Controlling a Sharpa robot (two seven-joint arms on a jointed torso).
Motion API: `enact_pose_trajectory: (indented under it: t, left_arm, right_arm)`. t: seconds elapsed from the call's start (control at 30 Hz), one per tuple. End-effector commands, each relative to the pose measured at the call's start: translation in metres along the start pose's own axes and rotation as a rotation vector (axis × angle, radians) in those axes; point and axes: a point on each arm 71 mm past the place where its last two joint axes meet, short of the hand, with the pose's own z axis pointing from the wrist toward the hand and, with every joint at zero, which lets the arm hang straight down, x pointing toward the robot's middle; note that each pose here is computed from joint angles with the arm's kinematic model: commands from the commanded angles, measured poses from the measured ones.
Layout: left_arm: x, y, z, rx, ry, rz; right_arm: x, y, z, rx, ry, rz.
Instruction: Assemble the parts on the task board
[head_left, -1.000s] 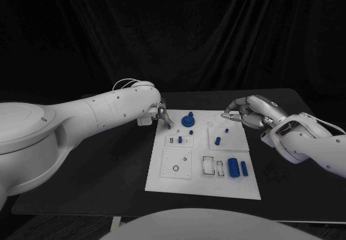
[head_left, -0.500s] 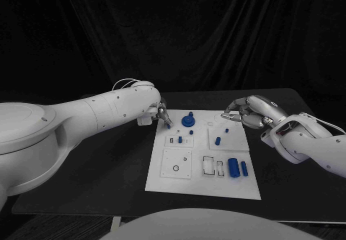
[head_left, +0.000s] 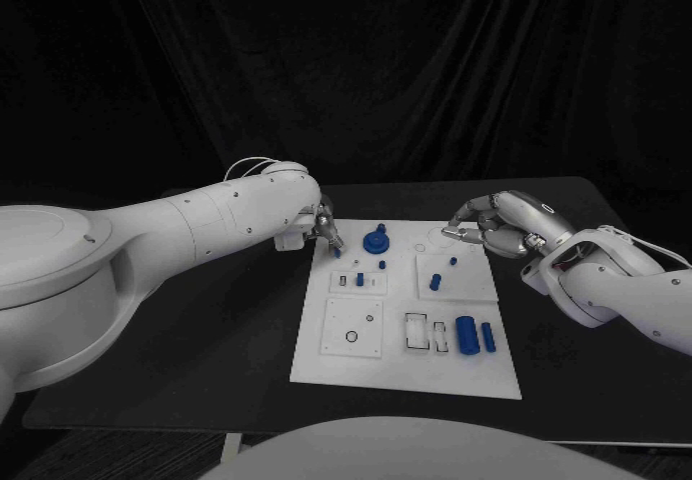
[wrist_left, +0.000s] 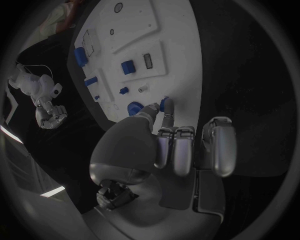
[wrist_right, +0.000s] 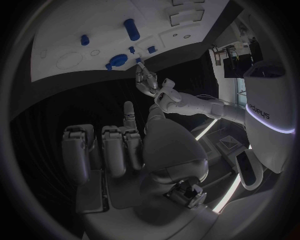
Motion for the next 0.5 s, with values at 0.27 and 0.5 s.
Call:
enact_pose_trajectory:
  t: [0.27, 0.5]
  left_arm:
    - [0.0010, -0.0032, 0.0003, 0.034, 0.001, -0.004]
    - [0.0009, -0.0017, -0.0004, 0.042, -0.007, -0.009]
  right_arm:
    - [0.0015, -0.0006, -0.0003, 0.011, 0.013, 0.003]
    - [0.0016, -0.0008, -0.0003, 0.013, 0.014, 0.003]
